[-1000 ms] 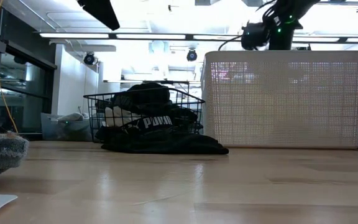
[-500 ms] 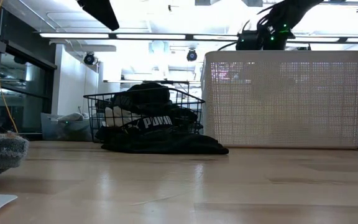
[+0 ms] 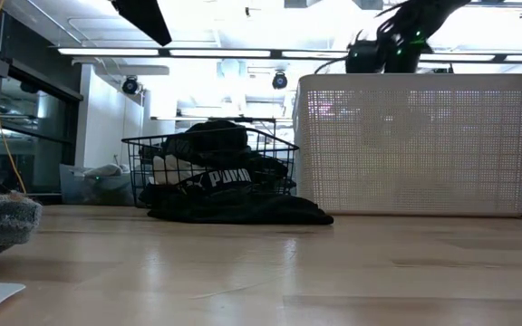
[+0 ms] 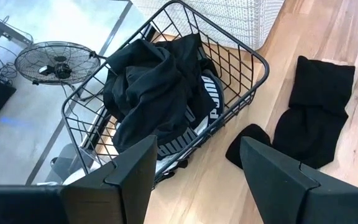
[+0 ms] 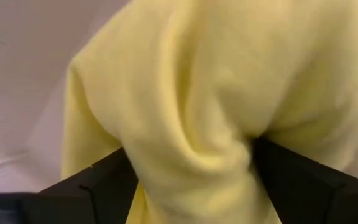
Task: Pick & Place Cloths
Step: Put the yellow dress into the white laundry bin, then put the black sock into the black bin
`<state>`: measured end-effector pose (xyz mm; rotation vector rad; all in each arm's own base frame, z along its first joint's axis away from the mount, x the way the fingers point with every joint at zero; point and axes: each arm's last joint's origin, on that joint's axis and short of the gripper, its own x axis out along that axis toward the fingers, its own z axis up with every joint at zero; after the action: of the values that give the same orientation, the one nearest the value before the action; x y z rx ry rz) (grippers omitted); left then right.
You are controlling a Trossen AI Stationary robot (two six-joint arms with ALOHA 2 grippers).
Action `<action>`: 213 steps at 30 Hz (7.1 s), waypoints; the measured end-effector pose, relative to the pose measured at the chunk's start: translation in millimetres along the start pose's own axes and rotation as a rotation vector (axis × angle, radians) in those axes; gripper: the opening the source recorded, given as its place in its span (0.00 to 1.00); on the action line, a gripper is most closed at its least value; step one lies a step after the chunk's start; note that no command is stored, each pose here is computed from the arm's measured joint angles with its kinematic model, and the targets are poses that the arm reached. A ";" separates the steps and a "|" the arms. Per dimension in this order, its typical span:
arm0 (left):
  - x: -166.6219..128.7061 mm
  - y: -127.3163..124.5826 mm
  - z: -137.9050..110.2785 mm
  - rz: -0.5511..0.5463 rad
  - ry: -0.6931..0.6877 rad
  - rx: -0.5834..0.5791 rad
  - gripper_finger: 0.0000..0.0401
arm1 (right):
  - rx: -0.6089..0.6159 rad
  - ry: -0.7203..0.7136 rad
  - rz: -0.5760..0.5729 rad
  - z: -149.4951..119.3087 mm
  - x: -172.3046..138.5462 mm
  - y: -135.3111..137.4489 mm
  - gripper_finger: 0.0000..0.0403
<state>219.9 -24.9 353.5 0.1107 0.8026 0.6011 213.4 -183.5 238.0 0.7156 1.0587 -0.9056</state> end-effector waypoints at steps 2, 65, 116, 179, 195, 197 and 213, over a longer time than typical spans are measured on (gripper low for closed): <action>0.0 0.0 0.0 0.000 0.000 -0.002 0.56 | 0.002 -0.027 0.012 -1.1 -8.9 -1.1 0.76; 95.2 -72.3 -58.6 -0.292 0.015 0.104 0.56 | -0.122 -0.500 0.175 -49.5 -131.0 2.6 0.76; 188.1 -111.0 -92.5 -0.257 0.327 -0.220 0.10 | -0.135 -0.473 0.164 -52.2 -129.6 2.2 0.76; -51.2 63.7 -11.0 0.306 -0.458 -0.294 0.00 | -0.142 -0.479 0.178 -56.4 -130.9 10.6 0.76; -55.4 72.7 -14.5 0.688 -0.419 -0.266 0.00 | -0.141 -0.479 0.178 -56.3 -130.9 10.5 0.76; -54.4 74.9 -15.4 0.729 -0.406 -0.265 0.00 | -0.141 -0.479 0.178 -56.3 -130.9 10.5 0.76; -12.8 121.8 -20.3 0.900 -0.166 -0.323 0.00 | -0.152 -0.487 0.178 -55.6 -131.2 10.9 0.76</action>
<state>142.3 66.4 385.8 0.2246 0.4533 1.5415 172.2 -95.9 343.2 0.4232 0.6116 -0.7825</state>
